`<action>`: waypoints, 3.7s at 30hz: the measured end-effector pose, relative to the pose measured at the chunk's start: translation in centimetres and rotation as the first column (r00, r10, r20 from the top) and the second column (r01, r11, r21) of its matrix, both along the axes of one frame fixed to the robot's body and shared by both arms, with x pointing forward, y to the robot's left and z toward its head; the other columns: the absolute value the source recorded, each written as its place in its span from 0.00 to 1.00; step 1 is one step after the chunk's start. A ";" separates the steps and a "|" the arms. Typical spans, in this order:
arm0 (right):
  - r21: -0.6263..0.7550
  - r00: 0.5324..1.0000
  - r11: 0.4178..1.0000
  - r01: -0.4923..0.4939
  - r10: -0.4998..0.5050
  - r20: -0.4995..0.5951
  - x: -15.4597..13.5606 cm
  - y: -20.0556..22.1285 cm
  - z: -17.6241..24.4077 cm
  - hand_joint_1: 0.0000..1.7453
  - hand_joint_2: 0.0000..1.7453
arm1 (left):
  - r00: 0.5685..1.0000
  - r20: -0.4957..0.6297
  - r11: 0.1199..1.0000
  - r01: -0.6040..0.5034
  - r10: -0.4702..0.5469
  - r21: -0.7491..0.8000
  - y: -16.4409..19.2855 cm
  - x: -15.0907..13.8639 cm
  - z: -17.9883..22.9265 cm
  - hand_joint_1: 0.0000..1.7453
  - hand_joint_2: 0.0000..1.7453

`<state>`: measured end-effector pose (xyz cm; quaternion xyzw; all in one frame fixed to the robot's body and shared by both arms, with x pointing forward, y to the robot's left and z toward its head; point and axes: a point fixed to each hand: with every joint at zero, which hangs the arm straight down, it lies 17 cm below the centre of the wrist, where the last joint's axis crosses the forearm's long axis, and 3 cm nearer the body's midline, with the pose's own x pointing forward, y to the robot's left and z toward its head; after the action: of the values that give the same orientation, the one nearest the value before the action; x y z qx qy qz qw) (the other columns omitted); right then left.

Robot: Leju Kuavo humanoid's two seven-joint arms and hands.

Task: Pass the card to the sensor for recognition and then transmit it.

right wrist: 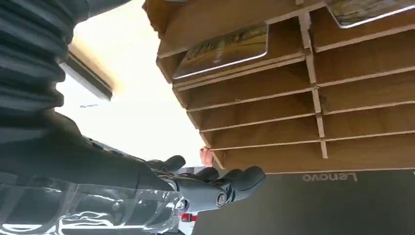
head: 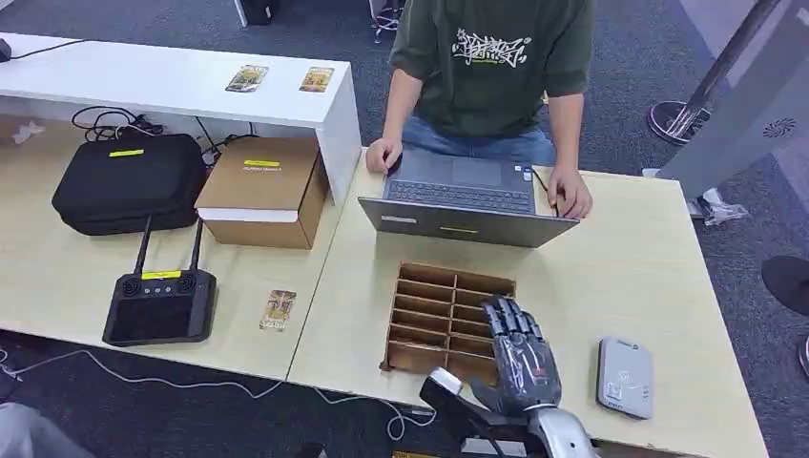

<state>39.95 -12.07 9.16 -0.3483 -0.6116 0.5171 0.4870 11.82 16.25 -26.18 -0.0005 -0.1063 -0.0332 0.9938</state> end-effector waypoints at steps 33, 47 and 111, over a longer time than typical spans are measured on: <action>-0.092 1.000 0.996 -0.023 0.022 -0.006 0.3 -1.0 -1.6 0.00 1.00 | 1.000 -0.008 1.000 0.015 -0.015 -0.008 0.0 -0.1 0.0 0.00 0.00; -0.113 1.000 0.993 -0.019 0.018 -0.014 0.1 -2.5 -2.5 0.00 1.00 | 0.999 -0.013 0.999 0.030 -0.030 -0.010 0.2 -0.2 -0.1 0.00 0.00; -0.085 0.996 0.993 -0.085 0.088 0.032 0.6 -0.8 -0.5 0.00 1.00 | 0.994 -0.084 0.997 0.073 -0.075 -0.028 0.7 -3.0 -0.6 0.00 0.00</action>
<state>40.53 -12.90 8.68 -0.3505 -0.6127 0.5566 0.4380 8.79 16.93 -26.81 -0.0181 -0.0644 -0.0688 0.9954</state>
